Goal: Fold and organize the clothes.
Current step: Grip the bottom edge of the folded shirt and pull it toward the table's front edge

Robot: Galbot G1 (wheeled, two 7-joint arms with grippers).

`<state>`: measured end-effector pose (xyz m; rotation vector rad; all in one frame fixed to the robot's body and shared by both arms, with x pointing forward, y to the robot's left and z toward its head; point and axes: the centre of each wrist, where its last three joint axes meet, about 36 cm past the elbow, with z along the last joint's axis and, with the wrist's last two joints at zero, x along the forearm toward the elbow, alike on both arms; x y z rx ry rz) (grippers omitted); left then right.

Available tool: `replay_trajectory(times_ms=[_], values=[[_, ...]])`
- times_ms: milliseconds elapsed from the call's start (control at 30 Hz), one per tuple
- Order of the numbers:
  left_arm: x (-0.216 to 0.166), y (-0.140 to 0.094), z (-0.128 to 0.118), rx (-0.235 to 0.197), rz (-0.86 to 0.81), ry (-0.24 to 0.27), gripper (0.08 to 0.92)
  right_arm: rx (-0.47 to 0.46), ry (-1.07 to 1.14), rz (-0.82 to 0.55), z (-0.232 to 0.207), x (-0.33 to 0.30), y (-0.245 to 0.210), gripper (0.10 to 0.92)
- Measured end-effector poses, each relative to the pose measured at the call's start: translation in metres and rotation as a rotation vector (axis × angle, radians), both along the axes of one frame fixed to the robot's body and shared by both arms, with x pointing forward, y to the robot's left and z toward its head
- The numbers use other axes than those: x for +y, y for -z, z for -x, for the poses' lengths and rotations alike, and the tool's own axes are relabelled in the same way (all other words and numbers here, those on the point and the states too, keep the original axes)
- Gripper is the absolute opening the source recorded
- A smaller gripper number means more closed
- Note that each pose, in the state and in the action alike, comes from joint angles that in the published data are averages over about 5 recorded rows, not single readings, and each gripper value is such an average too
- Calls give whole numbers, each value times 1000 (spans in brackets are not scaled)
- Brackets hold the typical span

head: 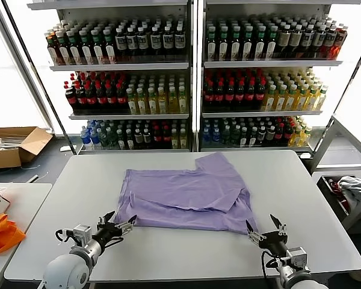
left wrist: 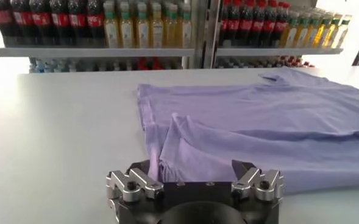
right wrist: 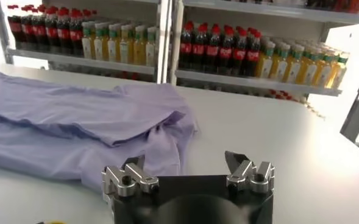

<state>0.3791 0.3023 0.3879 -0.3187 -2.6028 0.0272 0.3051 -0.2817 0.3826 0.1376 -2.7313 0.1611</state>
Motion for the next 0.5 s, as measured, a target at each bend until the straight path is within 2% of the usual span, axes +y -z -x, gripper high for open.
replay_trajectory(times_ms=[500], values=[[5,11,4,4,-4,-1,303,50,15,-47,5,13,13,300]])
